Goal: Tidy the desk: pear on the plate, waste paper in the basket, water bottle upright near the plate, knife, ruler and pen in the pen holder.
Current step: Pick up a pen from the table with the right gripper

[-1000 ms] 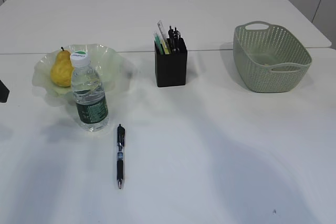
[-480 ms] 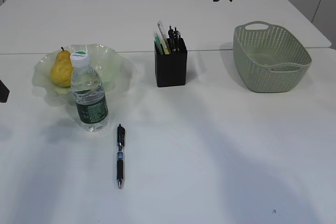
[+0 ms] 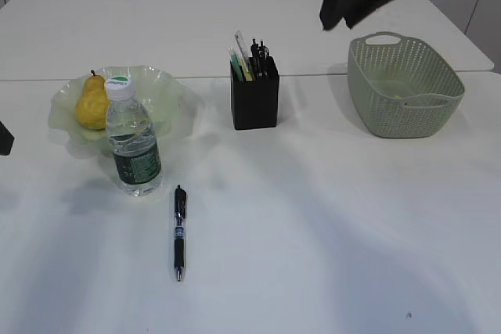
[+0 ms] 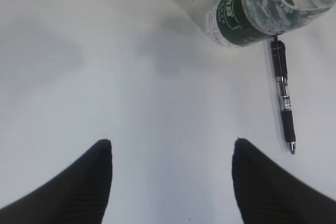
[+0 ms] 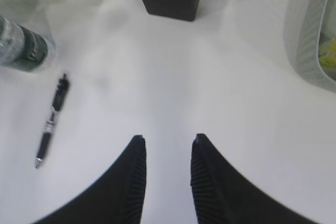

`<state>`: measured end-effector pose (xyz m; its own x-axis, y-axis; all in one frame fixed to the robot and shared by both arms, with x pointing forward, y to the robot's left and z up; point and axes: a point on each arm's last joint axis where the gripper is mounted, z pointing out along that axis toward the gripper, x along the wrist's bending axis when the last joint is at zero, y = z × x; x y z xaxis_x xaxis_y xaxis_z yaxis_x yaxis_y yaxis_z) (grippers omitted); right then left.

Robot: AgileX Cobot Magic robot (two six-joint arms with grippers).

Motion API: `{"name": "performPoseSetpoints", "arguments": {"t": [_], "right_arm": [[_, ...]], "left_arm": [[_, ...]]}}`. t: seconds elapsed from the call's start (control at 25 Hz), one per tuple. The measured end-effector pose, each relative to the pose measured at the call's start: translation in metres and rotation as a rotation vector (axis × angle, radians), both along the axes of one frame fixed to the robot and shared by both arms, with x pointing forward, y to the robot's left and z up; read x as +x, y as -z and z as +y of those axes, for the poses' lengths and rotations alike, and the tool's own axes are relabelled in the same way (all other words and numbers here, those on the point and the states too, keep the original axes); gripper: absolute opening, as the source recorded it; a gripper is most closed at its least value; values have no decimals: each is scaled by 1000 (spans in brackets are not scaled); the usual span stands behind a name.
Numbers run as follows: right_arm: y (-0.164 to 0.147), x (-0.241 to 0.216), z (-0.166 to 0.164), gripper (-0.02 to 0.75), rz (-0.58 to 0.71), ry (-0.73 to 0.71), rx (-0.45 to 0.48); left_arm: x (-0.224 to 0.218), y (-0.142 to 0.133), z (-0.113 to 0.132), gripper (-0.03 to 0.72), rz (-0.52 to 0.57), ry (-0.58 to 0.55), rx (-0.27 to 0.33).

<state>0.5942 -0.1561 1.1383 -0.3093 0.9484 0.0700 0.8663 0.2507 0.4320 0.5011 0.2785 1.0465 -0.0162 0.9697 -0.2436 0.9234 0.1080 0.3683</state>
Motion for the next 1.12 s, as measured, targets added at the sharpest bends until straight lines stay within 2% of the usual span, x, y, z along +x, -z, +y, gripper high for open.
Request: {"name": "performPoseSetpoints", "arguments": {"t": [0.28, 0.44, 0.52, 0.6, 0.68, 0.92, 1.12], "right_arm": [[45, -28, -15, 221, 121, -6, -186], [54, -48, -31, 221, 133, -3, -270], [58, -59, -37, 221, 131, -4, -295], [62, -70, -43, 221, 127, -3, -306], [66, -82, -48, 221, 114, 6, -307], [69, -91, -51, 221, 40, 30, -260], [67, -86, -49, 221, -18, 23, -238]], "left_arm": [[-1, 0, 0, 506, 8, 2, -2], [-1, 0, -1, 506, 13, 2, -6], [-2, 1, 0, 506, 25, 17, 16], [-5, 0, -2, 506, 28, 51, 59], [-9, -4, -9, 506, 20, 90, 77], [-26, -21, -34, 506, -44, 159, 57], [-39, -25, -65, 506, -52, 231, 60]]}}
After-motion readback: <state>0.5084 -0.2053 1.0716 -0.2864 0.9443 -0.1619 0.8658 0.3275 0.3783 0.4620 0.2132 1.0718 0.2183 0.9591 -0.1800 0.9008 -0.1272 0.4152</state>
